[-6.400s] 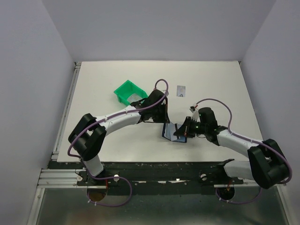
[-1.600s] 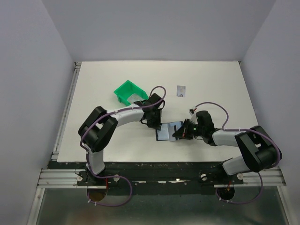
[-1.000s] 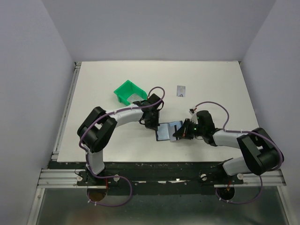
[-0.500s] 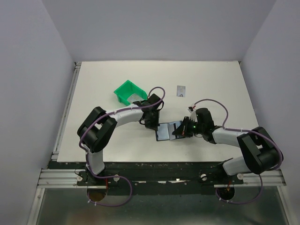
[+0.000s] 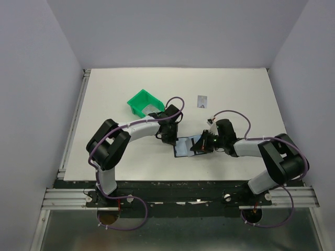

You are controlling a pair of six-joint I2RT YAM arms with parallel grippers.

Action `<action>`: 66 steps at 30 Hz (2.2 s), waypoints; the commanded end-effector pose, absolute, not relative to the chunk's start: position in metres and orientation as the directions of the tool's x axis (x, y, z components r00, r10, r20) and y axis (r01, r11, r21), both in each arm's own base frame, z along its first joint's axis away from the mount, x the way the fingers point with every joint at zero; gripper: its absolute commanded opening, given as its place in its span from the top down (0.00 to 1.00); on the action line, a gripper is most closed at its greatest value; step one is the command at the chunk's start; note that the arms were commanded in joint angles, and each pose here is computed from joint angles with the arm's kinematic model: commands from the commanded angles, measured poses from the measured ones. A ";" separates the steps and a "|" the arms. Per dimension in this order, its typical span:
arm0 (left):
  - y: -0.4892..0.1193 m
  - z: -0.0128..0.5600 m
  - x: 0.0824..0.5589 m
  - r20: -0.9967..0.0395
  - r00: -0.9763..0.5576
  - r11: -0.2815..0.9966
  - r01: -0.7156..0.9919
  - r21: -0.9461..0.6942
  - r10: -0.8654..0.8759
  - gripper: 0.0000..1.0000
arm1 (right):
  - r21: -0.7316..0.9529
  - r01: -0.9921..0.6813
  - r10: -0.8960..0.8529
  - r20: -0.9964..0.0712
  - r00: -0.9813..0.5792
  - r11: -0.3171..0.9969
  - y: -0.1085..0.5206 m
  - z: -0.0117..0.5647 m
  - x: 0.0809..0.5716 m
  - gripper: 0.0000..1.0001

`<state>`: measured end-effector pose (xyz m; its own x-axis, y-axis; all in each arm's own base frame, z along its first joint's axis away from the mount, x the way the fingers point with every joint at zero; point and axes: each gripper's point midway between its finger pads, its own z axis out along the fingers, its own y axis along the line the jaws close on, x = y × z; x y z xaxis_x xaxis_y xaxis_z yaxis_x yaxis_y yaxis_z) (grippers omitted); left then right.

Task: Put the credit cards into the card holder
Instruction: Insert the credit card into the card holder.

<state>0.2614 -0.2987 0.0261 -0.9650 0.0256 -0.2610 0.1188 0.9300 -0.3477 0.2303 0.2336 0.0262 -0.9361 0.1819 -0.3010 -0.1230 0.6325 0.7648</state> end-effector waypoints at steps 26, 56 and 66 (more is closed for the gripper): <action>-0.285 0.017 0.260 -0.245 -0.968 0.953 0.115 -0.280 0.045 1.00 | 0.778 -0.132 0.189 -0.308 -0.932 0.614 0.246 0.020 0.254 1.00; -0.286 0.016 0.261 -0.250 -0.967 0.952 0.120 -0.282 0.048 1.00 | 0.870 -0.149 0.140 -0.241 -0.960 0.470 0.265 0.022 0.229 1.00; -0.286 0.017 0.261 -0.251 -0.967 0.951 0.121 -0.284 0.048 1.00 | 0.824 -0.097 0.214 -0.256 -0.943 0.559 0.258 0.006 0.249 1.00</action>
<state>0.2619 -0.2927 0.0258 -0.9644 0.0362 -0.2621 0.1221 0.9398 -0.3192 0.2430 0.2594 0.0208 -0.9500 0.1934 -0.2453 -0.1188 0.5027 0.8563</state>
